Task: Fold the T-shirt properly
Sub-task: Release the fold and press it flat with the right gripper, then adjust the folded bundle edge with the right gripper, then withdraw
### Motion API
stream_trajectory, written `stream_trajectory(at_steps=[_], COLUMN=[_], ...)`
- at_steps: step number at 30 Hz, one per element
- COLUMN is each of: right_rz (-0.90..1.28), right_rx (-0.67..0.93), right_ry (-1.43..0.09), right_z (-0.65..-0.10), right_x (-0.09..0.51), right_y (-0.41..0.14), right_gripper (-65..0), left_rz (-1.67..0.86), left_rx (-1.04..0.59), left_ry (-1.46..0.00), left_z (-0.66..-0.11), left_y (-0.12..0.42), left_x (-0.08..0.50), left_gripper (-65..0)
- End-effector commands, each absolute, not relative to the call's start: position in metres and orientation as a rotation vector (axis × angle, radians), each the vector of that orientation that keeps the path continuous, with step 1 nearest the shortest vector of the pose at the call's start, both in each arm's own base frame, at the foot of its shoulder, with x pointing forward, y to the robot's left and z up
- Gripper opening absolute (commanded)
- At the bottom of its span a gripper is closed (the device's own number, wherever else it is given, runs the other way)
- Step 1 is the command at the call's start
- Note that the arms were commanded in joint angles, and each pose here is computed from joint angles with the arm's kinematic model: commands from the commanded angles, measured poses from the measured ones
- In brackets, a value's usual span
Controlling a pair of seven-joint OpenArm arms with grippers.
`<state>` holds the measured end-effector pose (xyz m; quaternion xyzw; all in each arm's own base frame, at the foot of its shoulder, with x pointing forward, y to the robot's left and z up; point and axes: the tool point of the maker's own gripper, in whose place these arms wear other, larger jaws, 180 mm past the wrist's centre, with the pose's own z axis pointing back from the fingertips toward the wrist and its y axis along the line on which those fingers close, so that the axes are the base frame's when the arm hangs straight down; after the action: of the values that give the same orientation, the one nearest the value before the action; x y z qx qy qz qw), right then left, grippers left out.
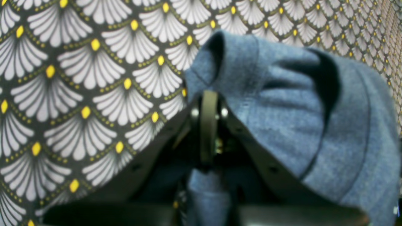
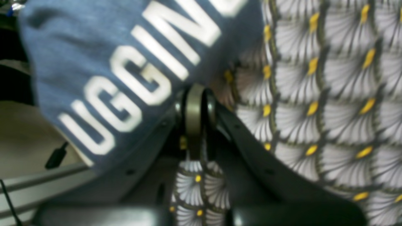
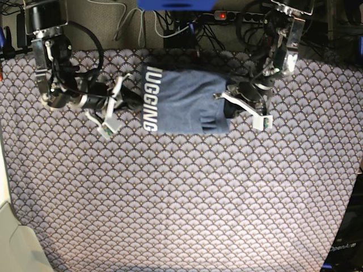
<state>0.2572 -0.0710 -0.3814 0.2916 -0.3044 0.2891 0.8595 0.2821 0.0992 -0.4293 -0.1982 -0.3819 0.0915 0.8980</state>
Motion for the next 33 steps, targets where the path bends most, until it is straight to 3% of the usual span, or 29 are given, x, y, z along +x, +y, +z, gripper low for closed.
stream_trajectory(at_steps=[1, 9, 22, 33], right_rz=[0.644, 0.754, 0.717, 0.695], right_rx=[0.642, 0.663, 0.76, 0.739], right_ry=[-0.724, -0.8, -0.586, -0.61], right_z=[-0.355, -0.311, -0.371, -0.375], right_x=[0.266, 0.269, 0.251, 0.258], right_y=[-0.061, -0.017, 0.007, -0.011], right_gripper=[-65.0, -65.0, -65.0, -65.0], left_rz=[0.189, 0.194, 0.187, 0.189], left_rx=[-0.376, -0.388, -0.381, -0.393], left_ry=[-0.761, -0.757, -0.763, -0.781], left_z=[-0.435, -0.434, -0.433, -0.426], left_y=[0.107, 0.104, 0.105, 0.104], left_x=[0.278, 0.277, 0.279, 0.282], left_gripper=[-64.7, -64.7, -64.7, -64.7])
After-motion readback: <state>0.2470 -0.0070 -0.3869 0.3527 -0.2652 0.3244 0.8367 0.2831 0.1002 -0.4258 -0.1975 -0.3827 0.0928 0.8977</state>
